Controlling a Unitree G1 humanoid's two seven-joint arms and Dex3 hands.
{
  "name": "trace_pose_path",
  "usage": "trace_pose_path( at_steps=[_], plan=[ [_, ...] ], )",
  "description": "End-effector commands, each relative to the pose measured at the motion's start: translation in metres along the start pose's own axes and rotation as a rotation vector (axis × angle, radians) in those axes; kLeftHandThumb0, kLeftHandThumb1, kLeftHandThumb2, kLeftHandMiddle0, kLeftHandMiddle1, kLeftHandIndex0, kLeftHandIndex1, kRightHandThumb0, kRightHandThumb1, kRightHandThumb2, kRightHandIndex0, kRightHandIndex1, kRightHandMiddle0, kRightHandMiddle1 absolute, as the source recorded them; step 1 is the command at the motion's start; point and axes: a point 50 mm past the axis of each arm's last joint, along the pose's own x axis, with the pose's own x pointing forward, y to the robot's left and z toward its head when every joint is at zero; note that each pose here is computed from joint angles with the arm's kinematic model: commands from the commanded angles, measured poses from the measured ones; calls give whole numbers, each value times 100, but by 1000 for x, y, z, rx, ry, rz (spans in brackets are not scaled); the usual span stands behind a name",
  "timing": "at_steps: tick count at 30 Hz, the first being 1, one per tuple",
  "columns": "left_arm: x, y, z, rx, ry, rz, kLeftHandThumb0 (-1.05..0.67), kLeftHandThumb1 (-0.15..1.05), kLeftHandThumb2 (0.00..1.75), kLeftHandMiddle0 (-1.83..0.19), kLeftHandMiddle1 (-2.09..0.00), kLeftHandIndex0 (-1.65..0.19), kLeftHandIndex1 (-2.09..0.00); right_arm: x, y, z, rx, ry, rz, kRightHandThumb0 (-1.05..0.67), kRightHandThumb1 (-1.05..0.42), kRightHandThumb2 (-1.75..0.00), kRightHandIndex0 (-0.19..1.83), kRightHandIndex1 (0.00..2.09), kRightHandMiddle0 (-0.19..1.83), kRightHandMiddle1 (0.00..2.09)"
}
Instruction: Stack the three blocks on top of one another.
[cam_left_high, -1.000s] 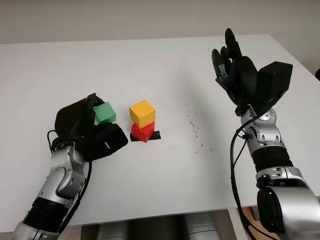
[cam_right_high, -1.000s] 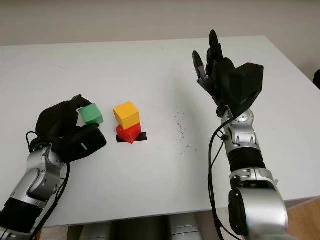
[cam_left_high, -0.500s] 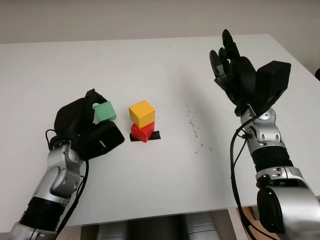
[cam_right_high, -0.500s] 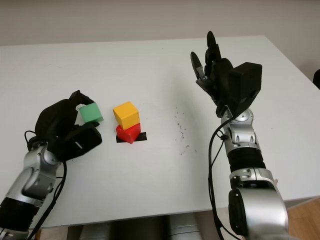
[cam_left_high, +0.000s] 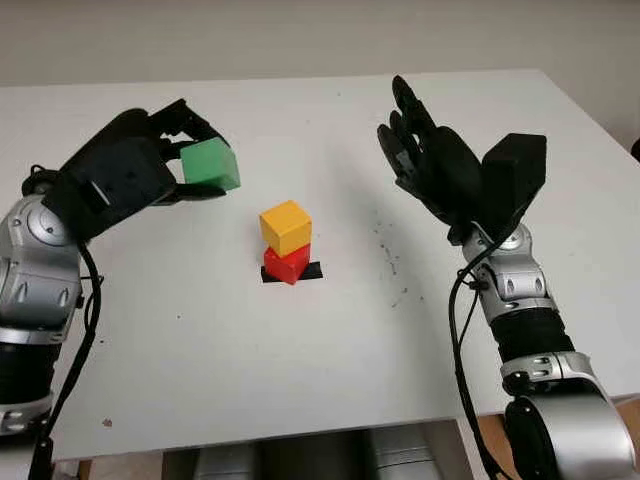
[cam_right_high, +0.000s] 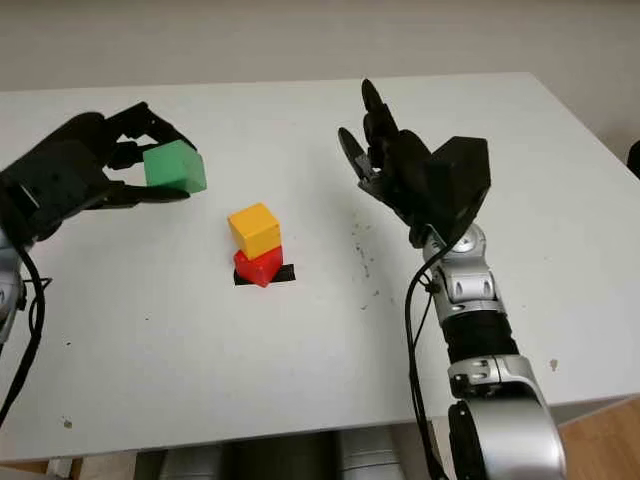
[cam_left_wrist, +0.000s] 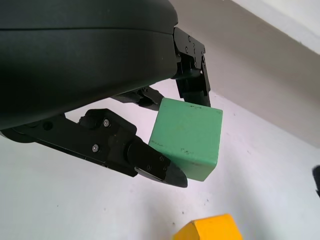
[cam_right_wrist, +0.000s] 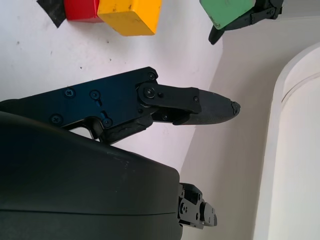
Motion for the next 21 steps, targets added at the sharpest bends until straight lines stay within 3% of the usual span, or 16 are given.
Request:
trace_pose_path(
  at_steps=[1,9,21],
  plan=[
    [4,15,11,-3,-27,-19,-29,101,6,-48,-7,-32,-147,1,7,2,-7,-3,16,-69,-105,-48,-19,0,-19,2],
    [22,18,31,-42,-50,-160,-36,103,6,-48,-6,-37,-148,2,21,-4,2,21,68,-72,-105,-42,-19,0,-19,4],
    [44,-1,57,-135,-102,-345,-34,104,6,-48,-7,-34,-163,3,29,-6,-6,12,92,-72,-105,-42,-19,0,-16,6]
  ],
)
